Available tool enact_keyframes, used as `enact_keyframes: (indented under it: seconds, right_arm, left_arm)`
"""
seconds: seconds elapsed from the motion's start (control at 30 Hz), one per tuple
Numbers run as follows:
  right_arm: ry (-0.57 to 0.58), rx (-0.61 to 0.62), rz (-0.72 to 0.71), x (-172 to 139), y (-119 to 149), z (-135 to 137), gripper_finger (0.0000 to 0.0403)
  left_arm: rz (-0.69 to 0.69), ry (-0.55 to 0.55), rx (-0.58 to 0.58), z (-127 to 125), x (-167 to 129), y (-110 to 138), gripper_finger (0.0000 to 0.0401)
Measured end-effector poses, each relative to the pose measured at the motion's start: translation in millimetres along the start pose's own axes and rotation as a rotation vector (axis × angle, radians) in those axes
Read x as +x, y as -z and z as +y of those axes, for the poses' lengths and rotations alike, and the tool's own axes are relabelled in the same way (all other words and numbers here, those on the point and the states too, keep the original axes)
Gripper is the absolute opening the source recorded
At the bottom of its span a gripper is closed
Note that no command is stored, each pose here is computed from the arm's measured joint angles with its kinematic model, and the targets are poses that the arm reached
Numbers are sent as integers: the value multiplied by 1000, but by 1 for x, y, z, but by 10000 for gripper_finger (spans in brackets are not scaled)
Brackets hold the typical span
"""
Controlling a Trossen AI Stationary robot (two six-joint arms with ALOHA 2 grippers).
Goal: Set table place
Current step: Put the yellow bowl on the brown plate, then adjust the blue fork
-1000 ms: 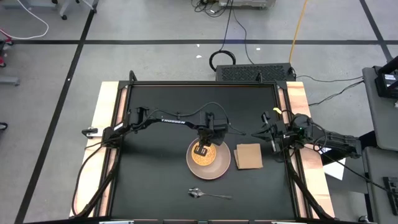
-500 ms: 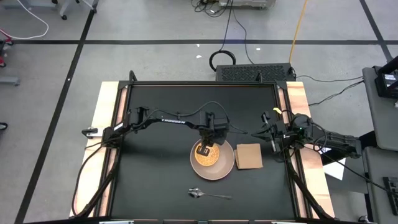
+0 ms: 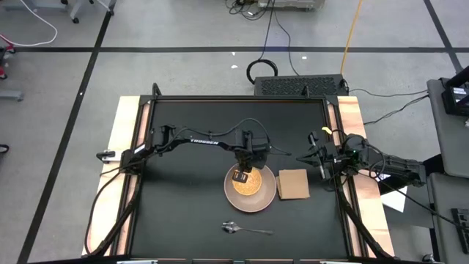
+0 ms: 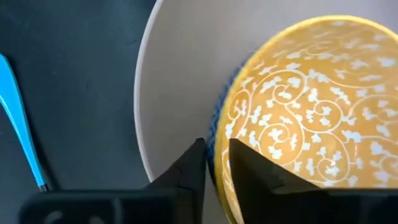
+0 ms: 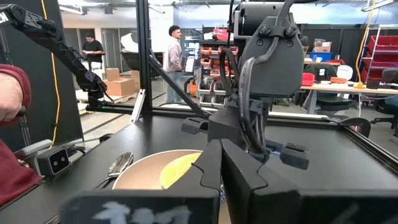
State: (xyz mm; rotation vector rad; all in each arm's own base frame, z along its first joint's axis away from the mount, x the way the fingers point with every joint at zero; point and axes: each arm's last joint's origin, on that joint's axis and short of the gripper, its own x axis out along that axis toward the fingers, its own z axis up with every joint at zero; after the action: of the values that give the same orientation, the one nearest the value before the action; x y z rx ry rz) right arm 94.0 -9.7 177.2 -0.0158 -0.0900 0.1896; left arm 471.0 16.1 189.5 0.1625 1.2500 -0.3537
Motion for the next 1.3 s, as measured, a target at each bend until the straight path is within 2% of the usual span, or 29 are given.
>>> enact_keyframes:
  seconds: [0.23,0.6,0.87,1.0,1.13,1.23,1.3]
  right_arm:
    - [0,0,0,0,0,0,0]
    - [0,0,0,0,0,0,0]
    - [0,0,0,0,0,0,0]
    - [0,0,0,0,0,0,0]
    - [0,0,0,0,0,0,0]
    - [0,0,1,0,0,0,0]
    - [0,2,1,0,0,0,0]
  left_arm:
    - [-1,-1,1,0,0,0,140]
    - [-38,-41,26,-3,-12,-11,179]
    - [-27,-172,55,-23,-56,-32,182]
    - [-4,-172,101,-40,-88,-37,181]
    - [-26,-195,124,-56,-120,-29,151]
    - [-77,-210,121,-65,-147,-24,91]
    - [-120,-221,127,-71,-164,-21,36]
